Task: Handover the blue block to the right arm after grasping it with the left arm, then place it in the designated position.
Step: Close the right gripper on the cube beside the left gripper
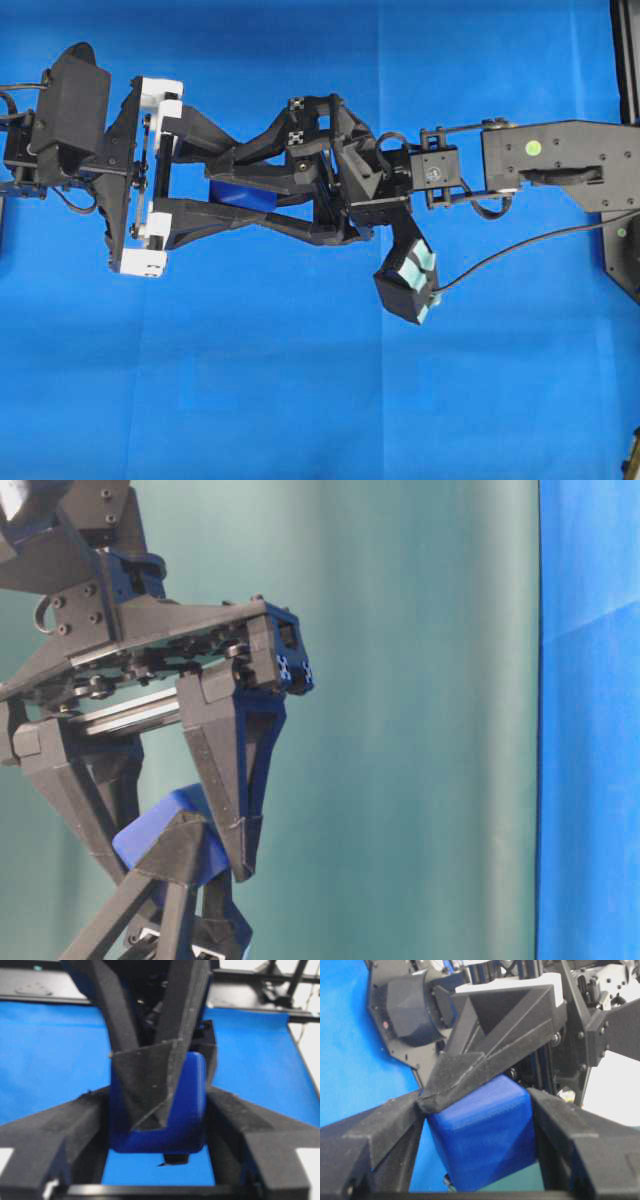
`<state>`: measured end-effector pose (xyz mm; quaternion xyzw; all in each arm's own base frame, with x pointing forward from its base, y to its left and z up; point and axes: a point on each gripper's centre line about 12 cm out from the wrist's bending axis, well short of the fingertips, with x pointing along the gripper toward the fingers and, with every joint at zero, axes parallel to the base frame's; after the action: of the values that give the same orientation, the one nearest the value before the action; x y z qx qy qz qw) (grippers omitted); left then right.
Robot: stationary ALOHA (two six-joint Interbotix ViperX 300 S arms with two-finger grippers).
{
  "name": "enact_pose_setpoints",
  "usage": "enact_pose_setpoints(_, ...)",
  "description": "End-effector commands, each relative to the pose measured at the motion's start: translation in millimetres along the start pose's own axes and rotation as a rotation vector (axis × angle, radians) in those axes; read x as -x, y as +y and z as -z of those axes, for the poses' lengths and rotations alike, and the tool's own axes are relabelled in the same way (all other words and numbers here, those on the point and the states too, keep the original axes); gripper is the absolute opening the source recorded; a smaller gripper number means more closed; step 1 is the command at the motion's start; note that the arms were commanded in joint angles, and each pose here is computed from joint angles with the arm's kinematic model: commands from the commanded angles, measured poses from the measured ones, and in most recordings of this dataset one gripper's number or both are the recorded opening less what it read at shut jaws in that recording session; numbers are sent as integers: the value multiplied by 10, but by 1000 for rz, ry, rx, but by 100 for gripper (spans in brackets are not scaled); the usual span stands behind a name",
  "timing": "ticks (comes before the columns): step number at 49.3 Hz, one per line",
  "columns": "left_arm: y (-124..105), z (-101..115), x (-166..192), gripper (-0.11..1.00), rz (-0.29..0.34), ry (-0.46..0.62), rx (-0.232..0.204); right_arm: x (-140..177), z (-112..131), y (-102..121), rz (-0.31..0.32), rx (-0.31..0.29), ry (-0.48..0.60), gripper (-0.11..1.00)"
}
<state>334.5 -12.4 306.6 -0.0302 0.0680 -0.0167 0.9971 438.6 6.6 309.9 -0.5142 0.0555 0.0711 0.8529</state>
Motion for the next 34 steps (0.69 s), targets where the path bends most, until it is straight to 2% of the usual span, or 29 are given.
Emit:
enact_pose_setpoints(1,-20,-133,29,46,6,-44,-6,27,-62,-119,28,-2,-13,49)
enact_pose_setpoints(34,-47,-163,30,46,15,-67,-18,27,-57,-117,26,-10,-9,49)
